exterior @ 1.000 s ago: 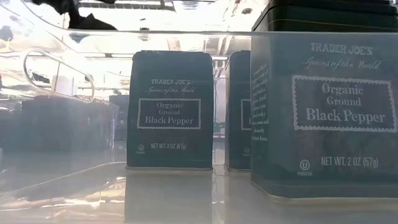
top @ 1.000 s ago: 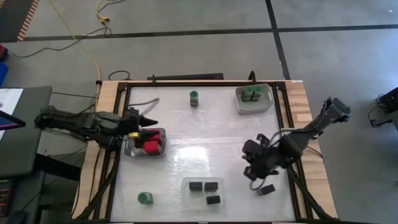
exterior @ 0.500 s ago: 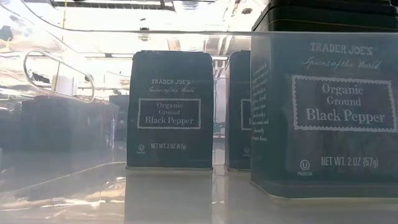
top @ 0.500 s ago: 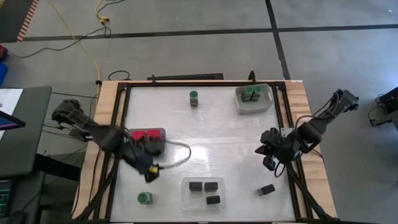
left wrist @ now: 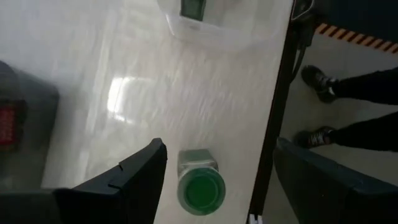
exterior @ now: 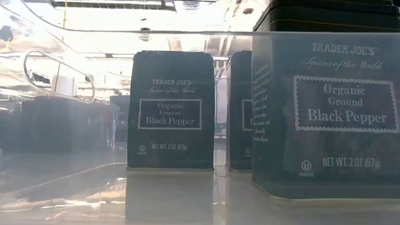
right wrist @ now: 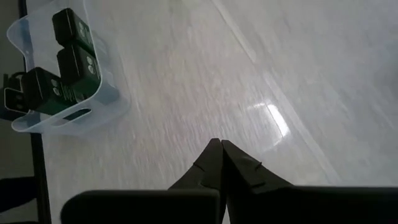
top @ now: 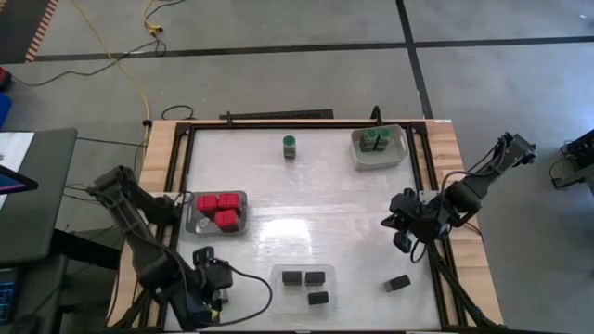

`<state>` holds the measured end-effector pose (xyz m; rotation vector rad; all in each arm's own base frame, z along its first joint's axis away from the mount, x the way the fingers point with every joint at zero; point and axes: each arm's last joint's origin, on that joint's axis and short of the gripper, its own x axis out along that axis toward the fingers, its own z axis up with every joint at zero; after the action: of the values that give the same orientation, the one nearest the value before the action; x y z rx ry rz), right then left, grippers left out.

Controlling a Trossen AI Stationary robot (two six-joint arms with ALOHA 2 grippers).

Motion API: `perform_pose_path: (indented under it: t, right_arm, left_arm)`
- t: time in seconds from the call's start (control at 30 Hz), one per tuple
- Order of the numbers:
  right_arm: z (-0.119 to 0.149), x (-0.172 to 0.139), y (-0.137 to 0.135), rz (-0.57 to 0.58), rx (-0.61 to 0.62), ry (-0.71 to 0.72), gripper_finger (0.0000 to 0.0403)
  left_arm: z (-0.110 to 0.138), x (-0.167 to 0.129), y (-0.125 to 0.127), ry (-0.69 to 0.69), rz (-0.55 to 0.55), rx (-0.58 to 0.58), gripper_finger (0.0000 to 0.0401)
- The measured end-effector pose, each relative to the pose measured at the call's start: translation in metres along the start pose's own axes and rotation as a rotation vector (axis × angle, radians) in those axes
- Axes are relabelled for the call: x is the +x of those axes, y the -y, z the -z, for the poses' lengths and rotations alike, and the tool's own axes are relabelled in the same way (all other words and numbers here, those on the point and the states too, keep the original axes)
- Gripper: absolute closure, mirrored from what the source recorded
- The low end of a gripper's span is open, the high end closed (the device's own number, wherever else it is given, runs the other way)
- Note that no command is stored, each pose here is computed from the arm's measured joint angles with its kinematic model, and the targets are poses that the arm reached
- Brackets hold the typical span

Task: Sort spices by type
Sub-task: Put the bottom green seasoning bottle into the grey bin

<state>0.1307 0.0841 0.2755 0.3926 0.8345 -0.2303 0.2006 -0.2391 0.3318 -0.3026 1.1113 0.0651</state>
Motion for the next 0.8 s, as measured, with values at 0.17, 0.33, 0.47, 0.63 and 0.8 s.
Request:
perform_pose_path:
  t: [0.17, 0.33, 0.47, 0.63, 0.8]
  right_arm:
    - [0.000, 0.001, -0.001, -0.001, 0.019, 0.001, 0.0374]
    - [-0.002, 0.001, -0.004, -0.028, 0.036, 0.019, 0.0373]
    - [-0.003, 0.001, -0.005, -0.038, 0.046, 0.029, 0.0372]
    - [-0.006, 0.003, -0.003, -0.022, 0.086, 0.035, 0.0372]
    - [-0.008, 0.004, -0.001, -0.009, 0.097, 0.041, 0.0374]
  left_arm:
    - [0.011, 0.008, 0.008, -0.022, -0.019, -0.024, 0.0121]
    - [0.015, 0.014, 0.007, -0.062, -0.062, -0.112, 0.0121]
    - [0.020, 0.021, 0.004, -0.087, -0.087, -0.104, 0.0121]
    - [0.028, 0.031, -0.002, -0.124, -0.130, -0.114, 0.0121]
    - [0.029, 0.032, -0.001, -0.127, -0.121, -0.086, 0.0121]
